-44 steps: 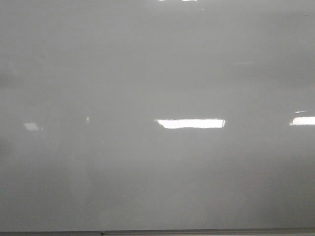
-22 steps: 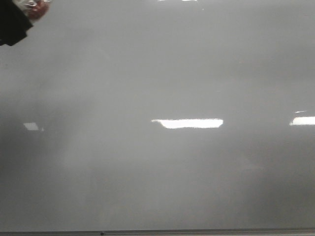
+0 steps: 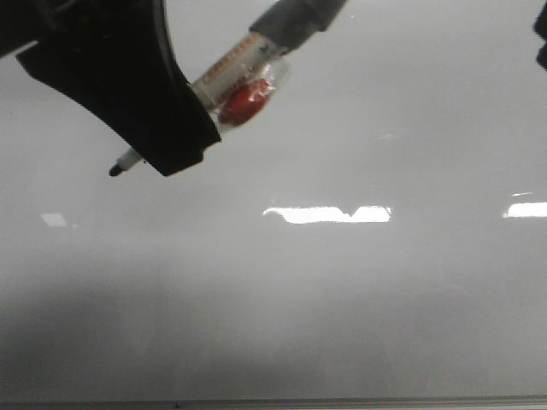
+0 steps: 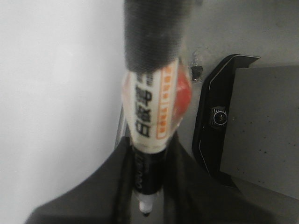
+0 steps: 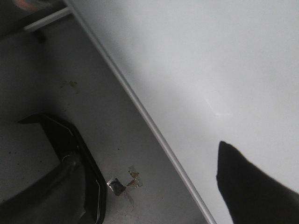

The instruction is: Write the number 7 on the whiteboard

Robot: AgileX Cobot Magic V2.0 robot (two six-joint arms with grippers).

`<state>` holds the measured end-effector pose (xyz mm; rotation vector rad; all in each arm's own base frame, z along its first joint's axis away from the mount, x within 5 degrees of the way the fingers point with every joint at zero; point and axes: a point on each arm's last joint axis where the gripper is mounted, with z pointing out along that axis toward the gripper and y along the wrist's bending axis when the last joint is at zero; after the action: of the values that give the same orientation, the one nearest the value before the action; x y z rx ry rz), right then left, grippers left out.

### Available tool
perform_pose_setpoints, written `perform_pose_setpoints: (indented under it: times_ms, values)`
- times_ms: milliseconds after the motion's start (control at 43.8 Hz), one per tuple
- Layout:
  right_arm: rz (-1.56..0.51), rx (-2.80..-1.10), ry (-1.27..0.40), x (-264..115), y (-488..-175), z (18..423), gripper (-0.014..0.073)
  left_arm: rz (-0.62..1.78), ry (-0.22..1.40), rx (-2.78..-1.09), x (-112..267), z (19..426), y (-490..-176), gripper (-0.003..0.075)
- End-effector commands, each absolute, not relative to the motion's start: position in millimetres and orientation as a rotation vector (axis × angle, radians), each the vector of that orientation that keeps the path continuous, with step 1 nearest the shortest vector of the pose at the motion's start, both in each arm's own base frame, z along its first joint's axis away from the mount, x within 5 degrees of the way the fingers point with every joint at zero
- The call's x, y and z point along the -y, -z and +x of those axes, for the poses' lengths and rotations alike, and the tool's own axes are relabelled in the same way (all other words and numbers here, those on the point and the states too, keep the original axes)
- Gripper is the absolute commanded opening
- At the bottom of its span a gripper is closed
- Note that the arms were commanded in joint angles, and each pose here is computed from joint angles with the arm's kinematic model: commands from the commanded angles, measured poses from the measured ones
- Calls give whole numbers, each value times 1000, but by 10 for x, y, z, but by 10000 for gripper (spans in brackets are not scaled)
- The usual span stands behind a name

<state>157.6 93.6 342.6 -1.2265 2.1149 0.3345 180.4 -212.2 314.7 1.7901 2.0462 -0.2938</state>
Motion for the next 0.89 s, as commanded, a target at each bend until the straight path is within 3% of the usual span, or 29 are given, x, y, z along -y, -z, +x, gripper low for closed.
perform_pose_setpoints:
  times_ms: [0,160,342,868]
  values:
    - [-1328,-1971,-417,-1133,-3533,1547,590,1772,335,-1948,2227,1716,-3308,-20]
    - [-1450,-1901,-515,-1399,-3461,1516,590,1815,346,-1911,2310,1629,-3297,-20]
    - [-1466,-1853,-562,-1574,-3429,1527,517,1834,350,-1897,2340,1592,-3292,-20]
    - [-1380,-1837,-605,-1627,-3461,1571,426,1885,328,-1840,2341,1593,-3290,-20]
